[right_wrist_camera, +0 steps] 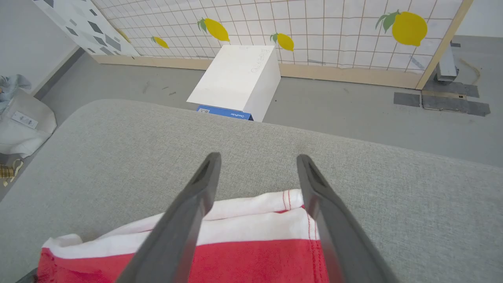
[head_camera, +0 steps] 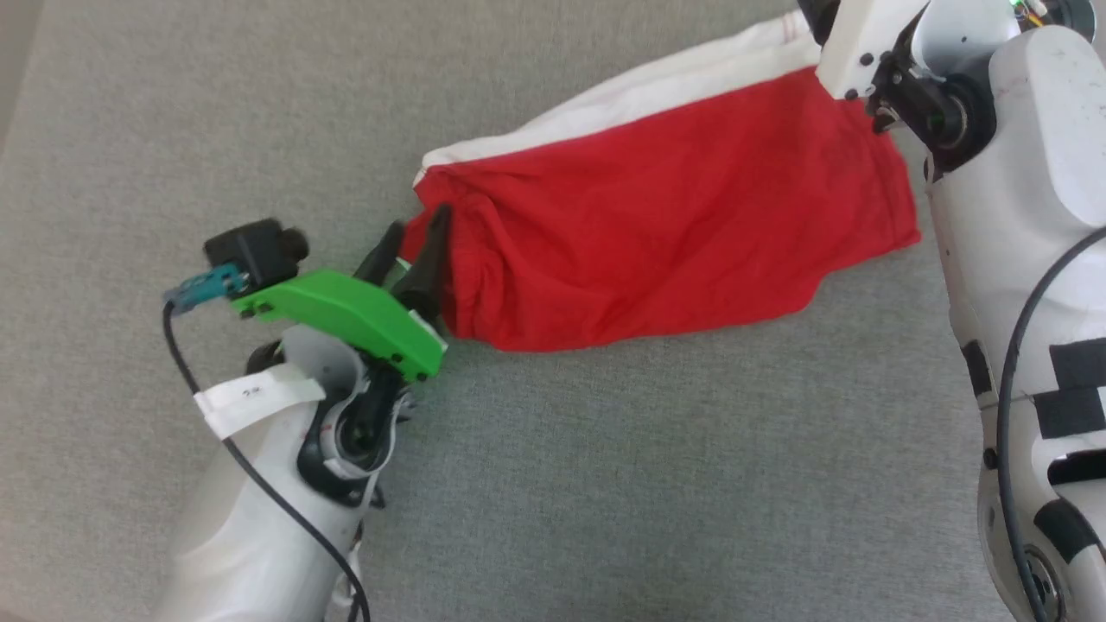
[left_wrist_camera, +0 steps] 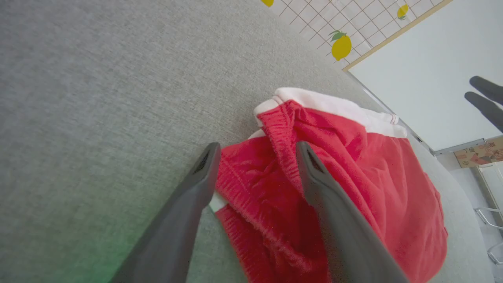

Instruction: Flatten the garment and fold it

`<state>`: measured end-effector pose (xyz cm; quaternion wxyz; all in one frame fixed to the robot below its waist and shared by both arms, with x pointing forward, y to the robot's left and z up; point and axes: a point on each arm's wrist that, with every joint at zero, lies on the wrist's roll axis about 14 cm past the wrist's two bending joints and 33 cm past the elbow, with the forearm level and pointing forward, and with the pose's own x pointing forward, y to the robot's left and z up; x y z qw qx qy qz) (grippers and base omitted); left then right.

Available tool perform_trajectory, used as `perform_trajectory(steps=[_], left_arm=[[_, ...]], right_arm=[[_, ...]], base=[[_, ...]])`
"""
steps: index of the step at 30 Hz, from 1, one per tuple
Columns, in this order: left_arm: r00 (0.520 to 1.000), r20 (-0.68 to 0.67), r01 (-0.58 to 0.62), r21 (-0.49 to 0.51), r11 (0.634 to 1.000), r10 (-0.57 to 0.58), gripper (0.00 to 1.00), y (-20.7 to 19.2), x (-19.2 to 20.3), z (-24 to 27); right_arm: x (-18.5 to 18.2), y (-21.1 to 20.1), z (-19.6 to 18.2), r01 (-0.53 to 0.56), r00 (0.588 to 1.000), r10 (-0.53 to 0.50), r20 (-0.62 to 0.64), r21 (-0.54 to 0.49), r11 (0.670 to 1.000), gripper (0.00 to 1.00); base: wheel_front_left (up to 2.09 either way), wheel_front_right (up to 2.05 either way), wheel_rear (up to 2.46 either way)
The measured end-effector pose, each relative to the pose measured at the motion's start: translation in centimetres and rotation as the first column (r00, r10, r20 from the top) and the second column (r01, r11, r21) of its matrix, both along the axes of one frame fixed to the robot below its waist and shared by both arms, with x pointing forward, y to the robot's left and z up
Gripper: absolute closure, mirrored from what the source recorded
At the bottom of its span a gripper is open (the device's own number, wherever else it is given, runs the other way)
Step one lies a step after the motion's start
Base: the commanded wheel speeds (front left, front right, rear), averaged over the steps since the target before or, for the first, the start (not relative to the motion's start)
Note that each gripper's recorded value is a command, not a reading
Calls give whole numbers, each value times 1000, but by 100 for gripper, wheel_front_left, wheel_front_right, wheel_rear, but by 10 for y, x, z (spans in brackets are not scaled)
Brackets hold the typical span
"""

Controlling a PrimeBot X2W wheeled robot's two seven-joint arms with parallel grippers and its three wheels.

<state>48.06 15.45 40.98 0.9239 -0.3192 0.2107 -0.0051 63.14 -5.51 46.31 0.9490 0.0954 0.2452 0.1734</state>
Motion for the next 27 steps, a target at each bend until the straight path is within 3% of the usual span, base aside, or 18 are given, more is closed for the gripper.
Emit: perform_trajectory(steps=[4,8,10,11,13,18,27], left_arm=[[999,46,-31,48,998,29,0,15,-7,18],[984,177,-31,197,980,-4,0,28,-8,53],[968,246,-29,299,954,-47,0,31,-10,69],[934,340,-46,424,904,-112,0,33,-14,89],[914,381,-63,473,879,-139,0,35,-17,96],[886,443,-126,516,847,-137,0,40,-24,103],[881,471,-227,495,839,-39,0,57,-28,100]], right_arm=[[-9,-10,16,13,1000,-12,25,-3,1000,0],[-23,-25,16,22,1000,-22,2,-41,999,0],[-31,-32,13,17,999,-19,-27,-70,997,0],[-40,-40,5,2,997,-12,-75,-126,992,0],[-45,-44,-3,-12,993,-7,-115,-161,987,0],[-57,-53,-34,-60,968,-1,-251,-236,970,0],[-73,-54,-81,-132,923,16,-386,-274,953,0]], base=[[0,0,0],[0,0,0],[0,0,0],[0,0,0],[0,0,0],[0,0,0],[0,0,0]])
